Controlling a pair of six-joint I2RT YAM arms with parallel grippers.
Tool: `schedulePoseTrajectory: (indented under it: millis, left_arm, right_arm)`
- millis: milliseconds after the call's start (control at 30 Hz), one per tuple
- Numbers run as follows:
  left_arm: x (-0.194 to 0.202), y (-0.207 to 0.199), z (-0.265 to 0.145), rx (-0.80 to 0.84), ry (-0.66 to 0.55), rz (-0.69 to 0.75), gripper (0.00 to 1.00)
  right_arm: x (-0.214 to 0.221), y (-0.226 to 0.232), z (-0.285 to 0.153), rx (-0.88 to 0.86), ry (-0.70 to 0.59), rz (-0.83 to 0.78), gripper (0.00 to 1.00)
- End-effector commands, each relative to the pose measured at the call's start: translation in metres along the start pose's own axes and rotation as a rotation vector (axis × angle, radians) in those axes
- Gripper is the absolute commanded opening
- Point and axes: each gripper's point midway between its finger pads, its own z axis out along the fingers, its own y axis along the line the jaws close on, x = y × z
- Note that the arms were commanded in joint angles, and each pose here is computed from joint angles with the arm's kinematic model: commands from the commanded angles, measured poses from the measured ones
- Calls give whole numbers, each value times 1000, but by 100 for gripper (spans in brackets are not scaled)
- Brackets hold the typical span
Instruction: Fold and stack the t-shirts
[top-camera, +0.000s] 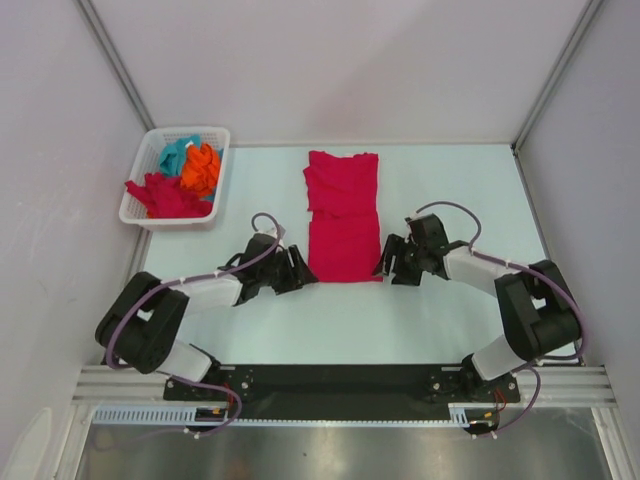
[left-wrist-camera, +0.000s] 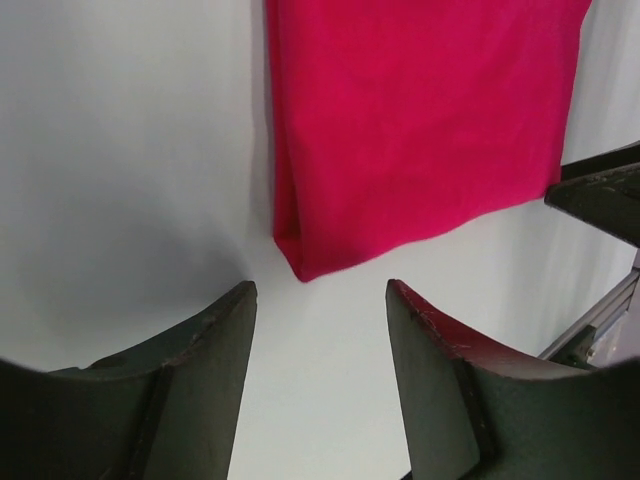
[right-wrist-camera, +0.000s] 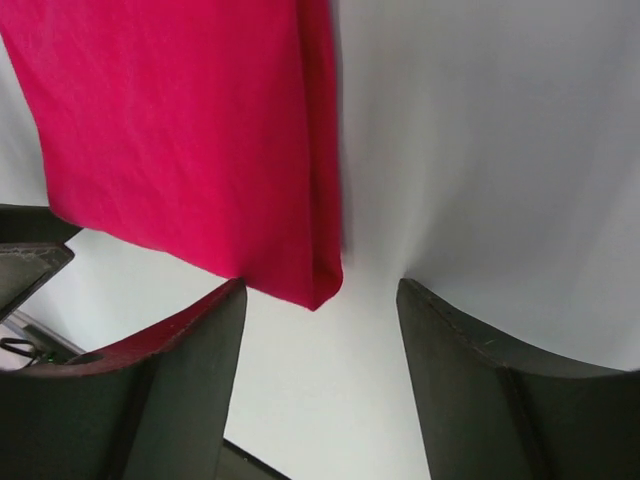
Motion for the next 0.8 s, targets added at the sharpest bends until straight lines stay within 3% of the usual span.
schedulePoseTrajectory:
  millis: [0, 267, 367, 400, 467, 500, 767]
  left_arm:
    - [-20, -18, 10, 61, -41, 19, 59]
    - [-21, -3, 18, 13, -24, 24, 48]
    - [-19, 0, 16, 2, -29, 24, 36]
    - [-17, 2, 16, 0, -24, 23, 24]
    - [-13, 3, 16, 3, -8, 24, 6]
    - [-9, 4, 15, 4, 3, 20, 0]
    - [40, 18, -19, -26, 46, -4, 0]
  right_arm:
    - [-6, 5, 10, -34, -18, -6, 66]
    - [-1, -1, 20, -22, 6, 12, 48]
    - [1, -3, 21, -19, 8, 16, 38]
    - [4, -4, 21, -17, 14, 19, 26]
    - [8, -7, 21, -2, 21, 26, 13]
    - [13, -7, 21, 3, 34, 27, 0]
    - [71, -25, 2, 65, 126, 40, 0]
